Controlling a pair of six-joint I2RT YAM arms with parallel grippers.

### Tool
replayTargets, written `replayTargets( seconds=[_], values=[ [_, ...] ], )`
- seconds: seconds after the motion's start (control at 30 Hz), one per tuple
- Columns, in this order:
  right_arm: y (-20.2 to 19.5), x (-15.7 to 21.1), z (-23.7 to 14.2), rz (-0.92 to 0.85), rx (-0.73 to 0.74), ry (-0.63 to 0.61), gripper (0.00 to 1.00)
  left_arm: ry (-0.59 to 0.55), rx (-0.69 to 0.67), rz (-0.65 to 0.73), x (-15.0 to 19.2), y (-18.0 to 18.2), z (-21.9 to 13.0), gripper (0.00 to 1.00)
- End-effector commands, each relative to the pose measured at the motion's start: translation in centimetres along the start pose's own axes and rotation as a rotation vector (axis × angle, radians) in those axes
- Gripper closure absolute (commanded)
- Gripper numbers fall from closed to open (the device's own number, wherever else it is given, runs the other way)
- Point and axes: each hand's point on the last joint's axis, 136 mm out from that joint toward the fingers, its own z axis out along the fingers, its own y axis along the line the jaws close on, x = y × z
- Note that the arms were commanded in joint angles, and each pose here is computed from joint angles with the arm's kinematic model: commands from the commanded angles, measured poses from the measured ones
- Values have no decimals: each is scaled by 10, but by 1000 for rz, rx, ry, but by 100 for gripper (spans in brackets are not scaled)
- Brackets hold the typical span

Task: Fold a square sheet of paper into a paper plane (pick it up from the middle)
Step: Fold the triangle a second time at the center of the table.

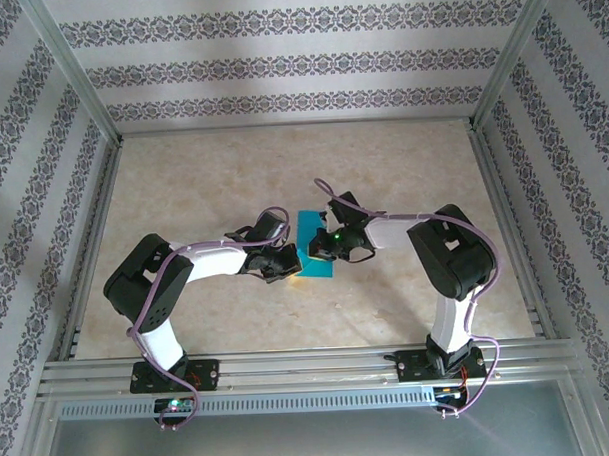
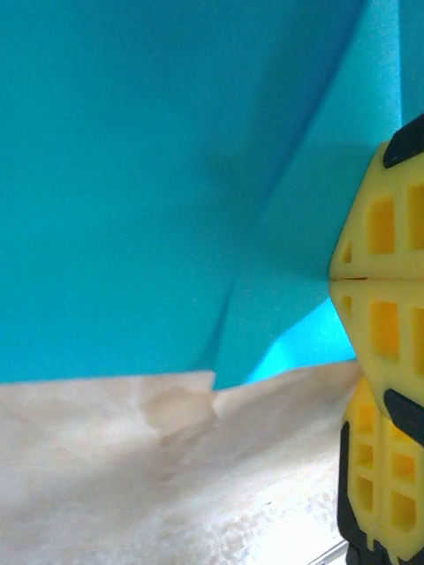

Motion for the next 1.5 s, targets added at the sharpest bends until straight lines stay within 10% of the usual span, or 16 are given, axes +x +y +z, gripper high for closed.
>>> replayTargets(
  seconds=[0.0, 0.47, 0.77, 1.47],
  values=[
    [-38, -21, -14, 38, 89, -74, 96, 89, -209, -66, 24, 55, 2, 100],
    [-44, -66, -79, 61, 55, -251, 93, 64, -84, 9, 6, 10, -3, 100],
    [-25, -32, -87, 240, -9, -271, 66, -116, 139, 73, -37, -58, -45, 76],
    [-16, -8, -38, 384, -35, -185, 49, -136, 36, -80, -63, -19, 9, 96]
  ],
)
